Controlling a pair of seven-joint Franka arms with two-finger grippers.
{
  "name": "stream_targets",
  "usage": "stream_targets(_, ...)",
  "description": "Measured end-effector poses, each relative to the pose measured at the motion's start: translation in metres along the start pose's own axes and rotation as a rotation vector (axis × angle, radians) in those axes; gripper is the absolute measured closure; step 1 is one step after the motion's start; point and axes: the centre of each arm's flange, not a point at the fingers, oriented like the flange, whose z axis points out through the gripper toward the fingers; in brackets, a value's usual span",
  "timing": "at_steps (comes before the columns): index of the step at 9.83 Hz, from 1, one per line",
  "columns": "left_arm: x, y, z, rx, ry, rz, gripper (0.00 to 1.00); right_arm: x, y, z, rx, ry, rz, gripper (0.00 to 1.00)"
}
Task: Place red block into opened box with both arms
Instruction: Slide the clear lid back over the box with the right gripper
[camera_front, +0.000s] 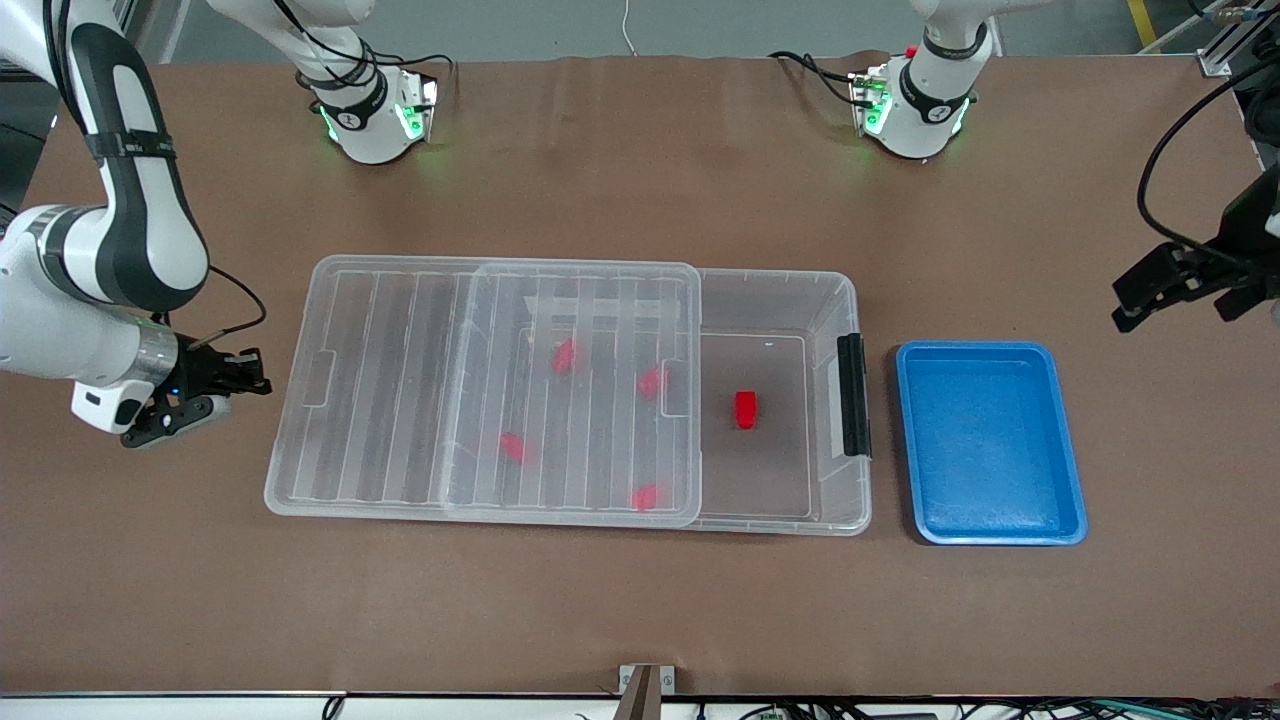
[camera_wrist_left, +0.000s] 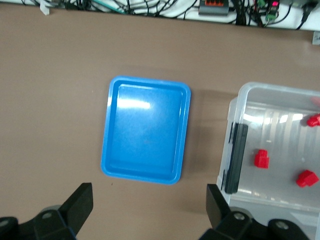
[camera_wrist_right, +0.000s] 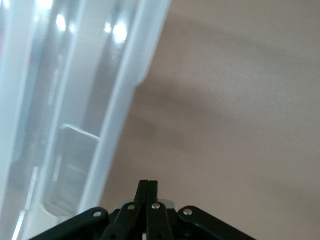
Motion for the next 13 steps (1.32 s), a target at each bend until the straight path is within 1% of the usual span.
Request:
stream_targets(2,-0.015,0.0,-0.017,0.007,-0.007,-0.006,0.0,0.005,-0.012,0.003,0.025,0.008,-0.004,0.99)
stream_targets(4,-0.032,-0.011,-0.024,-0.049,-0.032,-0.023,0.0,0.01,-0.025,0.006,0.061,0.022,-0.001,0.99)
stream_targets(6,-0.04,-0.033,-0.016,-0.057,-0.057,0.01,0.0,0.018,-0.044,0.01,0.088,0.03,0.02,0.99)
stream_targets(8,-0.053,-0.032,-0.012,-0.053,-0.075,0.028,0.0,0.037,-0.089,0.016,0.102,0.028,0.068,0.99)
stream_targets(10,-0.063,-0.025,-0.016,-0.052,-0.075,0.043,0.0,0.055,-0.127,0.025,0.111,0.032,0.102,0.99)
stream_targets(13,-0.064,-0.023,-0.015,-0.049,-0.076,0.048,0.0,0.065,-0.145,0.036,0.116,0.04,0.125,0.99)
